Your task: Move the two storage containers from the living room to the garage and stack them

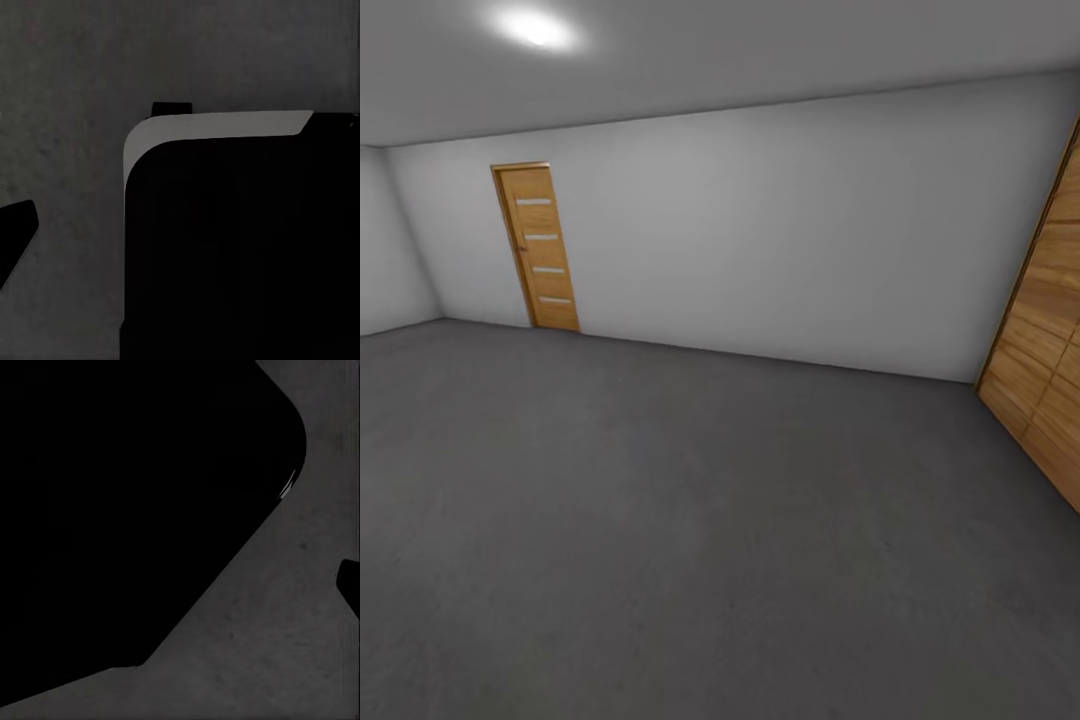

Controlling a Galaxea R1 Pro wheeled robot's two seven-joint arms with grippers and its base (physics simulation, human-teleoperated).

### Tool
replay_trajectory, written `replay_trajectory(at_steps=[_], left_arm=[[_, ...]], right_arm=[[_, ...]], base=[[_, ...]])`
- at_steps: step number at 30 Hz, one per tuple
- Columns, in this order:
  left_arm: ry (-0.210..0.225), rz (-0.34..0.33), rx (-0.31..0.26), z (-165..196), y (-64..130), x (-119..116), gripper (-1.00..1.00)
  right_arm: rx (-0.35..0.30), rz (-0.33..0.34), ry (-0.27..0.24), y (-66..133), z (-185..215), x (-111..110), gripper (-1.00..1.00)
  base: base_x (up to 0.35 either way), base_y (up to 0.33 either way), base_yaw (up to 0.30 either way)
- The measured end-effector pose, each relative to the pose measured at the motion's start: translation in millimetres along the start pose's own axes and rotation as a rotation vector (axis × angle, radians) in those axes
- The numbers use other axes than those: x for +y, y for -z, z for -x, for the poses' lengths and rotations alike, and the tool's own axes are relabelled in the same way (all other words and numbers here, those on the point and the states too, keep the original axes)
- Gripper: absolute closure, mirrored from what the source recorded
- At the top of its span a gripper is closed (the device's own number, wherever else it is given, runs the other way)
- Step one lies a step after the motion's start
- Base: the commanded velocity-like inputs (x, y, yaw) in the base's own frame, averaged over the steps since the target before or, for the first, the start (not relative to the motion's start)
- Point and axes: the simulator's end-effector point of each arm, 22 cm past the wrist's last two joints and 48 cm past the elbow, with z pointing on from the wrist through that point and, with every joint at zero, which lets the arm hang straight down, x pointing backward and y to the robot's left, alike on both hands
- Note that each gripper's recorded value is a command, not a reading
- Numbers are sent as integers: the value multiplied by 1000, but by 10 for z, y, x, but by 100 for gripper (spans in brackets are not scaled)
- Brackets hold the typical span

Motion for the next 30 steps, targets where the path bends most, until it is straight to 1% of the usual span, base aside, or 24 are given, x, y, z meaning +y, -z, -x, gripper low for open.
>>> replay_trajectory(at_steps=[12,14,30], left_arm=[[0,0,0,0,0,0,-100],[0,0,0,0,0,0,-100],[0,0,0,-1,0,0,-100]], right_arm=[[0,0,0,0,-1,-1,-100],[0,0,0,0,0,0,-100],[-1,-1,0,0,1,-5,-100]], base=[[322,0,0],[322,0,106],[322,0,251]])
